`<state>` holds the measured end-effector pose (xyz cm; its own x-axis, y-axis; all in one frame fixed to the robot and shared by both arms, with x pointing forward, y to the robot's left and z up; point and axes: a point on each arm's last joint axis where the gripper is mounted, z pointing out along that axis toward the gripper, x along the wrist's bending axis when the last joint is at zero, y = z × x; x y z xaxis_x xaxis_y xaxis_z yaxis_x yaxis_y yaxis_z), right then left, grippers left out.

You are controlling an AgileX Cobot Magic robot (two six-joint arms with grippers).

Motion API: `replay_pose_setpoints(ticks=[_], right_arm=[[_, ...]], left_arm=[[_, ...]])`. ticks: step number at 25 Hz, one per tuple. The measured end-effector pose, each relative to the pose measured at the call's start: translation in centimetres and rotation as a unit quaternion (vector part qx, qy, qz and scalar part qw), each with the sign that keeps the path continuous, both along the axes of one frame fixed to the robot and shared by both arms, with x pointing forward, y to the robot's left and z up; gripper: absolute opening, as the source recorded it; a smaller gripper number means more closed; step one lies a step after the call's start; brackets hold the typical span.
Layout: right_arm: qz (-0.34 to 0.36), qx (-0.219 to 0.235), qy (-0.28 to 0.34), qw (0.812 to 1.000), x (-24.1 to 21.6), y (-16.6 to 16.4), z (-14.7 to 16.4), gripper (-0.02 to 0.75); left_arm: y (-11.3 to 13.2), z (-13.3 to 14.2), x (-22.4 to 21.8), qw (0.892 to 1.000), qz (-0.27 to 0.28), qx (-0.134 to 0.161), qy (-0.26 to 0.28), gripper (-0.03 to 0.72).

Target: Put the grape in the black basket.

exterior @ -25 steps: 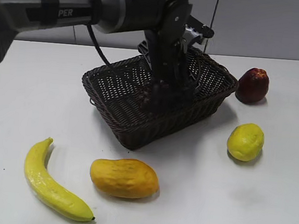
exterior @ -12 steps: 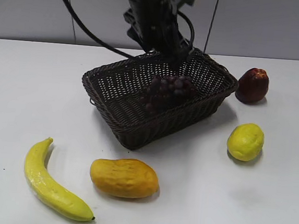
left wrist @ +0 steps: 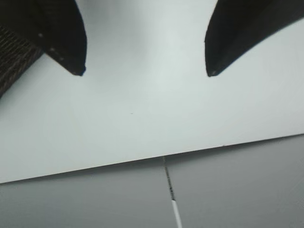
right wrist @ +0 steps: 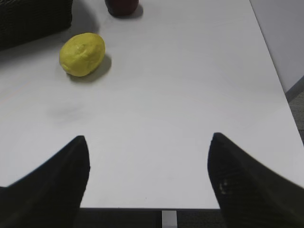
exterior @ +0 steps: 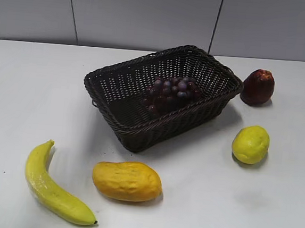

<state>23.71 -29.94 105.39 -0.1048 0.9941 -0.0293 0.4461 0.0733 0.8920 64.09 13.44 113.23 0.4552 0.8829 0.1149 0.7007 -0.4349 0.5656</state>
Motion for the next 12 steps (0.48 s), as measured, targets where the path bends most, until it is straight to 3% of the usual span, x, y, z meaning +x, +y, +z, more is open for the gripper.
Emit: replay_pose_setpoints(ticks=[6, 12], right_arm=[[0.000, 0.000, 0.000, 1.000, 0.0, 0.0, 0.0, 0.588], [0.000, 0.000, 0.000, 1.000, 0.0, 0.0, 0.0, 0.588]], left_arm=[[7.1, 3.4, -1.0, 0.996, 0.080, -0.042, -0.024, 0.590], [13.0, 1.6, -3.6, 0.988, 0.152, -0.032, 0.017, 0.589]])
